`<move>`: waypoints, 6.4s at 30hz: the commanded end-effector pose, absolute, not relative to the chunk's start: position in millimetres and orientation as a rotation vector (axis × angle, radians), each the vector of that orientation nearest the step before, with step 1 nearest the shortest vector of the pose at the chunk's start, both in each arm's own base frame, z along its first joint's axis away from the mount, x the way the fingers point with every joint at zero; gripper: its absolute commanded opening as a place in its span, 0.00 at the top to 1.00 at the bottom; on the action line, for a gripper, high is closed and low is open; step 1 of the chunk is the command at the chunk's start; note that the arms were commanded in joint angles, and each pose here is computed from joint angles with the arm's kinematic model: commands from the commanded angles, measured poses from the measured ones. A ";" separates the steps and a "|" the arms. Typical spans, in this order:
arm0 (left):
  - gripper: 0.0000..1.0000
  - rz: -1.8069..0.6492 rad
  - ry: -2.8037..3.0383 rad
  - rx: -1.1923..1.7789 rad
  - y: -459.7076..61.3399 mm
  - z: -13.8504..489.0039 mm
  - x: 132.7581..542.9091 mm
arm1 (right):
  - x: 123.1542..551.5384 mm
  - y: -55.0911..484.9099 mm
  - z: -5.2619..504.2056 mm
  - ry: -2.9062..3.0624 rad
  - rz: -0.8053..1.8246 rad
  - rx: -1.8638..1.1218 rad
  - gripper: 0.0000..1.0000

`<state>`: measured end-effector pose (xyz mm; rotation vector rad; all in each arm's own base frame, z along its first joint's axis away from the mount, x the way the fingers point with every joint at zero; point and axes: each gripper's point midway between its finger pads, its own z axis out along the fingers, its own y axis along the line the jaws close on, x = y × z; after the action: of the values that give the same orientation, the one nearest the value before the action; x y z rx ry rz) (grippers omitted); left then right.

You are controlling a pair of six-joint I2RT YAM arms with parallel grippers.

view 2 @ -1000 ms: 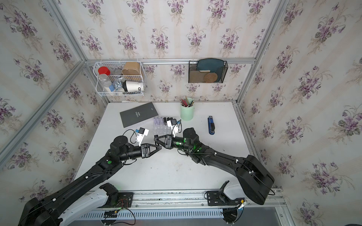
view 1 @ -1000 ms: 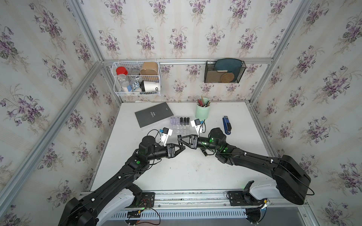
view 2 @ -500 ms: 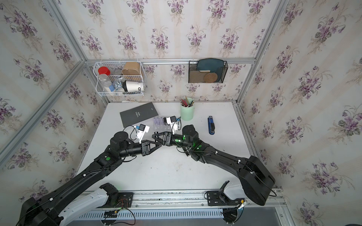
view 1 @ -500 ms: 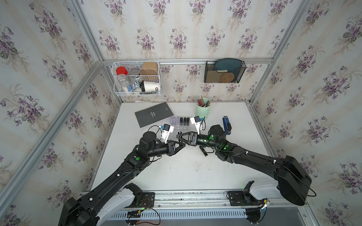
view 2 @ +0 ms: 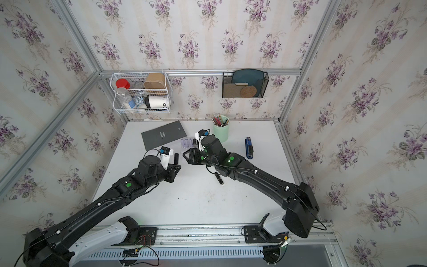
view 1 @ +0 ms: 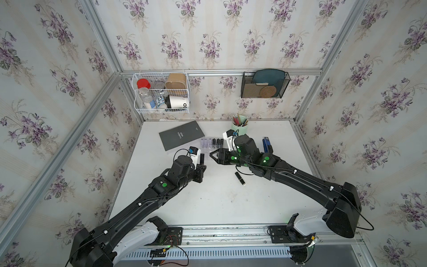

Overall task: Arrange the lipsticks in the organizer
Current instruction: Pick up the lipstick at the center of the board, then place the lipstick in the storage box, then pick up the lipstick at the center of the board.

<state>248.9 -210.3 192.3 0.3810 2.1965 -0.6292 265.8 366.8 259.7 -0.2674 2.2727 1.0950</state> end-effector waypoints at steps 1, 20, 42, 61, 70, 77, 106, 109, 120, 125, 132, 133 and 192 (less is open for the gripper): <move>1.00 -0.575 2.099 0.433 -212.8 206.0 255.2 | 267.4 359.3 246.2 2.319 0.965 -0.283 0.51; 1.00 -0.583 2.064 0.506 -225.4 207.7 247.7 | 261.1 388.3 252.7 2.305 1.050 -0.341 0.57; 1.00 -0.547 2.050 0.510 -219.7 210.2 247.3 | 283.1 404.3 241.5 2.313 1.182 -0.203 0.70; 0.19 -0.250 2.186 -0.022 -104.0 238.8 269.2 | 381.2 372.6 235.4 2.031 0.794 -0.059 0.86; 0.26 -0.355 2.424 -0.248 -87.2 181.7 282.5 | 418.6 412.4 199.7 1.889 0.490 -0.253 0.86; 0.27 -0.349 2.453 -0.298 -76.0 159.0 278.8 | 436.3 427.4 183.7 1.846 0.436 -0.311 0.86; 0.29 -0.348 2.461 -0.310 -70.2 150.2 280.4 | 463.1 441.1 141.9 1.872 0.434 -0.278 0.86; 0.29 -0.345 2.458 -0.309 -69.8 151.2 280.9 | 462.7 439.6 136.0 1.882 0.428 -0.274 0.86; 0.29 -0.342 2.457 -0.306 -69.5 152.7 280.1 | 462.2 437.0 121.4 1.900 0.404 -0.283 0.85; 0.29 -0.348 2.458 -0.308 -70.1 153.8 279.9 | 460.9 435.4 122.7 1.899 0.399 -0.284 0.79; 0.30 -0.371 2.456 -0.319 -72.5 156.7 280.0 | 459.1 435.1 130.7 1.894 0.406 -0.286 0.70; 0.30 -0.375 2.457 -0.322 -72.8 157.2 279.6 | 458.7 434.7 129.9 1.897 0.406 -0.286 0.68; 0.37 -0.779 2.481 0.210 -223.6 153.7 226.0 | 286.8 255.2 26.5 2.758 0.250 -0.504 0.82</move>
<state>231.9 -226.5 149.4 0.2129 2.4583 -0.7056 293.1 235.7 15.9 -0.4310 2.7763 0.0795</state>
